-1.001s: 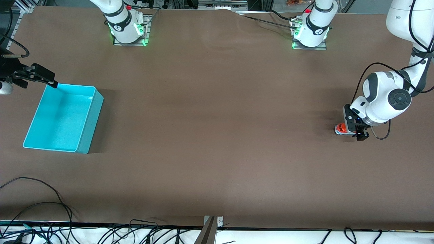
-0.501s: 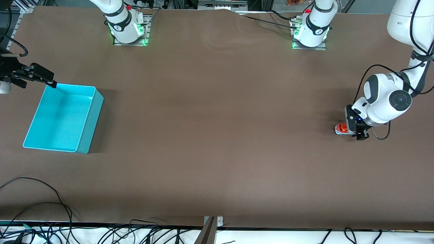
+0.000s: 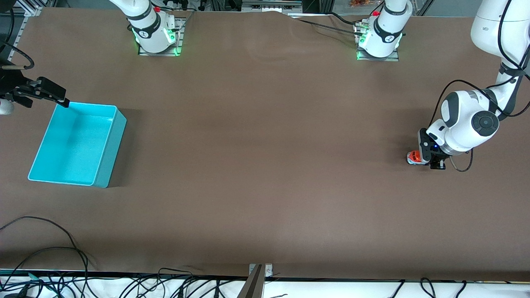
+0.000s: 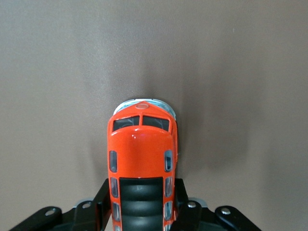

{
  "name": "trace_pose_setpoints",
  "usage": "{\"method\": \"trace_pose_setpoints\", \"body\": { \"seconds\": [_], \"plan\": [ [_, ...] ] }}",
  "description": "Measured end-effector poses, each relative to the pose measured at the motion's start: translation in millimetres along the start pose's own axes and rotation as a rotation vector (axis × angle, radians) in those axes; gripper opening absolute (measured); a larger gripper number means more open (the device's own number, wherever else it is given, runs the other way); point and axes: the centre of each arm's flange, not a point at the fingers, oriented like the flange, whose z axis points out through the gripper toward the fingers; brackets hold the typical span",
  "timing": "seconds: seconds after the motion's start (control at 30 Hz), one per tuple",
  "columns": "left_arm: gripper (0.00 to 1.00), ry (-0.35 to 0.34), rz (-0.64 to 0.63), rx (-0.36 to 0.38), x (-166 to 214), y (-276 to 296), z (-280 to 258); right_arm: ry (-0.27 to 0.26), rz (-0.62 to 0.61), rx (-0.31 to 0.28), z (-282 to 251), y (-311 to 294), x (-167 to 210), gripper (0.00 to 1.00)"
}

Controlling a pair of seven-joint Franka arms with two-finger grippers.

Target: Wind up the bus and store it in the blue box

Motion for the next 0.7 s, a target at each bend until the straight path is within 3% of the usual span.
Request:
{"method": "trace_pose_setpoints", "body": {
  "seconds": [0.7],
  "plan": [
    [0.54,0.002,-0.002,0.000,-1.1,0.1,0.3,0.000,0.000,0.000,0.0,0.0,0.0,1.00]
  ]
}}
